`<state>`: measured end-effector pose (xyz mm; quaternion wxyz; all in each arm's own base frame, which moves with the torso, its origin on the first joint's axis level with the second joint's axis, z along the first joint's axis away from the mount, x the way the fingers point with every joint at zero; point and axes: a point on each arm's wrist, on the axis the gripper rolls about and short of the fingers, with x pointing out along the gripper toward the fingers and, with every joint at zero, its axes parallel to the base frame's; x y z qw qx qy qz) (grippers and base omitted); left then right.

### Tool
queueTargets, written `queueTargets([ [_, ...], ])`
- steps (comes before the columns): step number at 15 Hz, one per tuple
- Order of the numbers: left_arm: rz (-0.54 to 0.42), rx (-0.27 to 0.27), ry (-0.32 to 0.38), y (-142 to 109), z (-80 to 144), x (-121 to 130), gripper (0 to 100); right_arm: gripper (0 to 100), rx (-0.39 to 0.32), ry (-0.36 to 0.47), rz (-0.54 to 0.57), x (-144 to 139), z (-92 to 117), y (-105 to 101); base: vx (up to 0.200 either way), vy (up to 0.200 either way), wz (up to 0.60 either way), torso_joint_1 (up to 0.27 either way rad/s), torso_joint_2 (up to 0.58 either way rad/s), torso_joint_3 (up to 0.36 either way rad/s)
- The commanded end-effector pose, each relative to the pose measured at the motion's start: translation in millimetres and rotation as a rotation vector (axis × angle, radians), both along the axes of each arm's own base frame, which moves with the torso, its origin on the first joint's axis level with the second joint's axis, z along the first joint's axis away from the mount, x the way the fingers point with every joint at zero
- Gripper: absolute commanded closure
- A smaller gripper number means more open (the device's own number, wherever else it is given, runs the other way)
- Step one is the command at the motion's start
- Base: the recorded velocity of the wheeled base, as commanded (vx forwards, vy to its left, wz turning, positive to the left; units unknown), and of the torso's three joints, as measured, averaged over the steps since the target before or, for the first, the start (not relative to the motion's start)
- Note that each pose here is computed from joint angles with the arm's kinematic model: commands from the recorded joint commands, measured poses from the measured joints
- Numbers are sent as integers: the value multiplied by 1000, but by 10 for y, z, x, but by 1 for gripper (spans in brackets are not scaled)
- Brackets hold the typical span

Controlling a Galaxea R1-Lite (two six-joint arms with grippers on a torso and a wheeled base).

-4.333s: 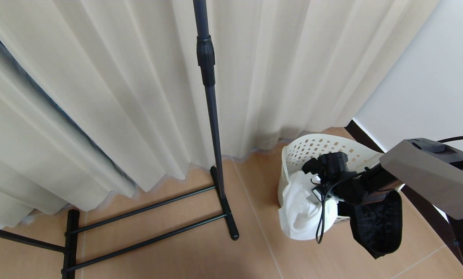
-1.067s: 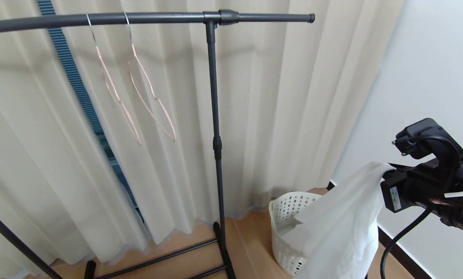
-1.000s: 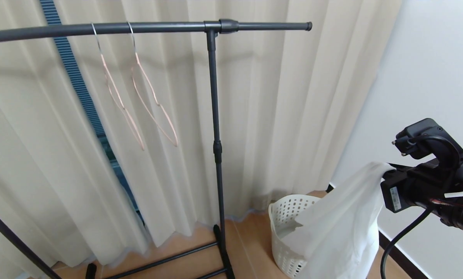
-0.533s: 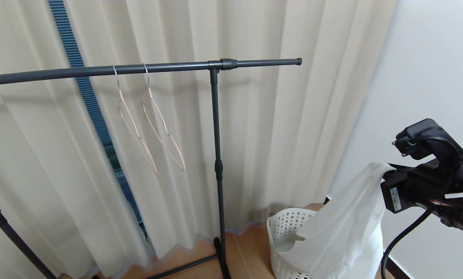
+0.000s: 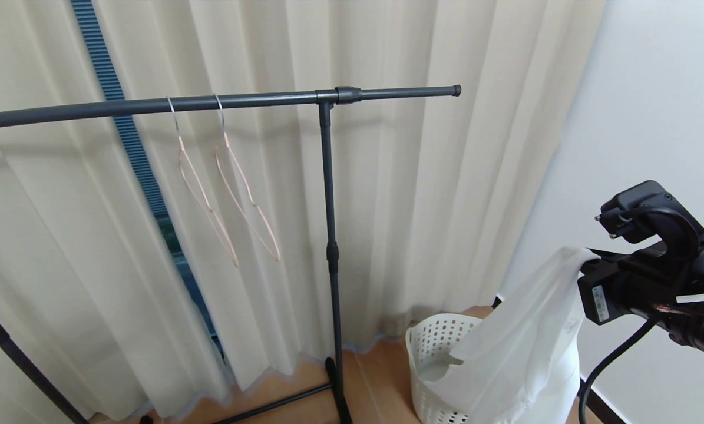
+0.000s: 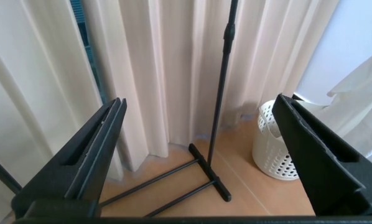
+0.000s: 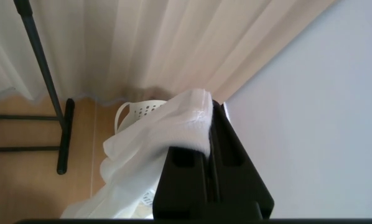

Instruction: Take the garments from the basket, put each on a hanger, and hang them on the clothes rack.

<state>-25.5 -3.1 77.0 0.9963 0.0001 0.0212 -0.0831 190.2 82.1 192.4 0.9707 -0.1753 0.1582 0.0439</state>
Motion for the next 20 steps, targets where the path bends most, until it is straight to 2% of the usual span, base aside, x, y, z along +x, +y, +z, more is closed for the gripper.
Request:
queueTargets([
  [1, 1, -2, 0, 1, 0, 0, 0, 100, -1, 2, 3, 1, -4, 8, 0, 0, 0, 7, 2, -168],
  [9, 2, -1, 0, 1, 0, 0, 0, 100, 0, -1, 3, -8, 2, 4, 0, 0, 0, 205, -489, -349],
  [20, 4, -1, 0, 1, 0, 0, 0, 100, -3, 6, 11, -22, -19, 15, 0, 0, 0, 174, -390, -218],
])
